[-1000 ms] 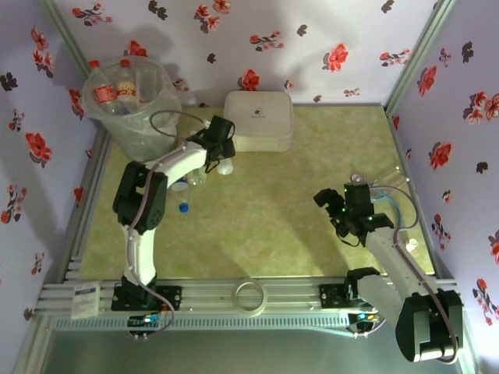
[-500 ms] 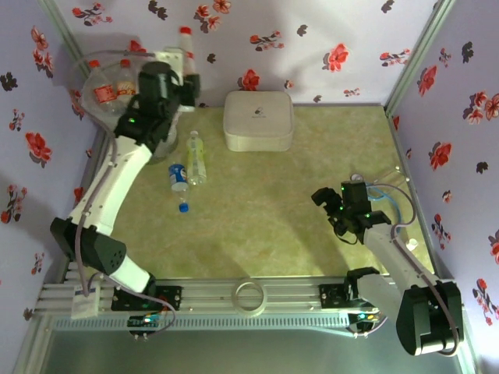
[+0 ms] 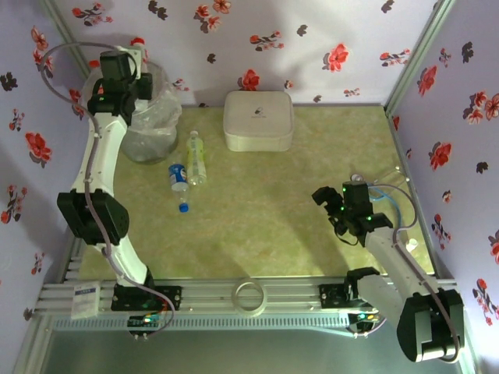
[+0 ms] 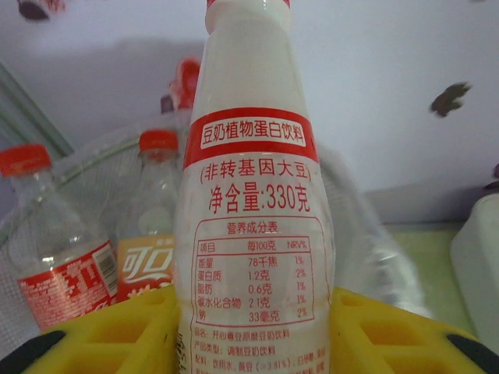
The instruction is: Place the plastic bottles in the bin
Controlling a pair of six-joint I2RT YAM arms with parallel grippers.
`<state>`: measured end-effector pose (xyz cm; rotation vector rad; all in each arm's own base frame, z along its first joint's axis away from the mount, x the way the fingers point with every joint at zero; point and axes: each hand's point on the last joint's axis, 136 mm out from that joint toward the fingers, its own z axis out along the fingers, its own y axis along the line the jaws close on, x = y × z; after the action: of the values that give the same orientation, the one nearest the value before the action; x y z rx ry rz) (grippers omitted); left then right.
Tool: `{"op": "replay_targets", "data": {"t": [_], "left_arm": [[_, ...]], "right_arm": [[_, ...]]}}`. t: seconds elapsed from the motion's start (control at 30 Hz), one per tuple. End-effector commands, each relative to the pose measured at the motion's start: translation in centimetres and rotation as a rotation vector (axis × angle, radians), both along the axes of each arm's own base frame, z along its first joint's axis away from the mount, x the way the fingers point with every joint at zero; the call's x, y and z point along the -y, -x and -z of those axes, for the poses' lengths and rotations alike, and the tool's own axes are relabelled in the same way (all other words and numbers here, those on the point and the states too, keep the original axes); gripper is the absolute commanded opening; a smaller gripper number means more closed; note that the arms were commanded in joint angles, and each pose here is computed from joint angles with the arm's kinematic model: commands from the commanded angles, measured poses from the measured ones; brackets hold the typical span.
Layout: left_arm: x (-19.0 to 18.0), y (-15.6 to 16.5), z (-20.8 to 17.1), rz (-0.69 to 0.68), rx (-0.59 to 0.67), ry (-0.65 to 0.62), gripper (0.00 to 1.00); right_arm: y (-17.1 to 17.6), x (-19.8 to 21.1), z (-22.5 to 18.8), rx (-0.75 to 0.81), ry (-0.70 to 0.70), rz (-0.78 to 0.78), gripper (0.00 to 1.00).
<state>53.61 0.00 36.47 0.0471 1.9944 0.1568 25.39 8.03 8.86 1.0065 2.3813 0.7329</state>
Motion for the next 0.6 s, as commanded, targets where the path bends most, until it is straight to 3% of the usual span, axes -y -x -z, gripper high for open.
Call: {"op": "replay_targets", "data": {"t": [0.0,0.2,0.43,0.57], "left_arm": [[-1.2,0.0,0.7,0.017,-0.021,-0.012,0.44],[-2.9,0.0,4.4,0.01,-0.099,-0.059,0.45],[-4.7,-1.0,5.5,-0.016,-0.105,-0.065,0.49],[-4.6,-1.2,7.0,0.007,-0.211,-0.047,0.49]], "right_arm": [[0.2,0.2,0.4,-0.003,0.005,0.015,0.95],[0.1,0.0,0.5,-0.005,0.005,0.011,0.95],[-0.2,-0.2,0.7,-0.012,0.001,0.004,0.95],[-0.2,-0.3,0.9,-0.016,0.0,0.005,0.95]]}}
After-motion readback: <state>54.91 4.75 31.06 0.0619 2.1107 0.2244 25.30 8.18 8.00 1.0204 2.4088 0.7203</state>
